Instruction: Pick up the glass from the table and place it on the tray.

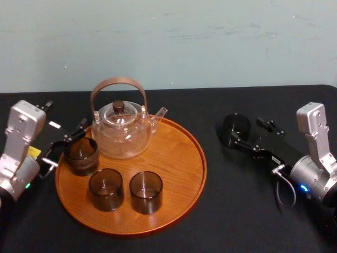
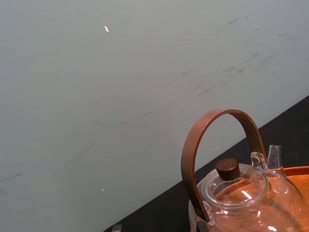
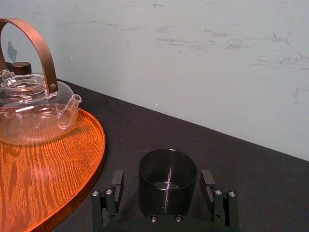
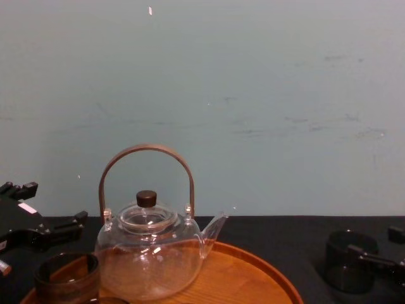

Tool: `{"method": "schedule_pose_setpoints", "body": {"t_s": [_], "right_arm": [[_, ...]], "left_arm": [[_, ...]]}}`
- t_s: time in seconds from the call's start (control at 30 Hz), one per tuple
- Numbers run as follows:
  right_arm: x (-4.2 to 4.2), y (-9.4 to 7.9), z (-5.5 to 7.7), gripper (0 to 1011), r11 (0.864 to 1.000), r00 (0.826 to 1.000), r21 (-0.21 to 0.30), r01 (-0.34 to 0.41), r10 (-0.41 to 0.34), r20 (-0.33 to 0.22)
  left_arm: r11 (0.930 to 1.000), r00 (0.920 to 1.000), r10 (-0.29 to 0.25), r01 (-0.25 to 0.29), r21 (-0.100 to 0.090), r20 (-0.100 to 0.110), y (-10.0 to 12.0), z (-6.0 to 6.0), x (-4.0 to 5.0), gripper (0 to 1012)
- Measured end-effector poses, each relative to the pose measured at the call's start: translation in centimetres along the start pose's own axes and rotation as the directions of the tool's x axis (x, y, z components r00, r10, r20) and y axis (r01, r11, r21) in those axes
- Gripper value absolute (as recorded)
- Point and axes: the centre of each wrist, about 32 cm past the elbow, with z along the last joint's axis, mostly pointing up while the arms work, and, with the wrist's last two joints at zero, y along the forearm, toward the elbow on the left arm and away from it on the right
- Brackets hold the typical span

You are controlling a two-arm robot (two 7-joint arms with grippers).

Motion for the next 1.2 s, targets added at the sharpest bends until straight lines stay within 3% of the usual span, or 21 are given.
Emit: {"method": "schedule_pose_setpoints", "body": {"t_s": [0.4, 0.73, 1.2], "right_arm": [[0.44, 0.4, -0.2, 1002, 1.000, 1.000, -0.005, 0.006, -0.006, -0.012], [1.11, 1.6, -0.3, 1002, 1.000, 1.000, -0.013, 0.008, -0.009, -0.019], [1.33, 3.2, -0.9, 1002, 1.000, 0.999, -0.027, -0.012, 0.011, -0.031]], "left_arm": [[1.0000, 1.0000, 0.000, 0.000, 0.000, 0.000, 0.0, 0.0, 0.00, 1001], [1.0000, 1.0000, 0.000, 0.000, 0.000, 0.000, 0.0, 0.0, 0.00, 1001], [1.0000, 1.0000, 0.000, 0.000, 0.000, 0.000, 0.0, 0.0, 0.00, 1001]]}}
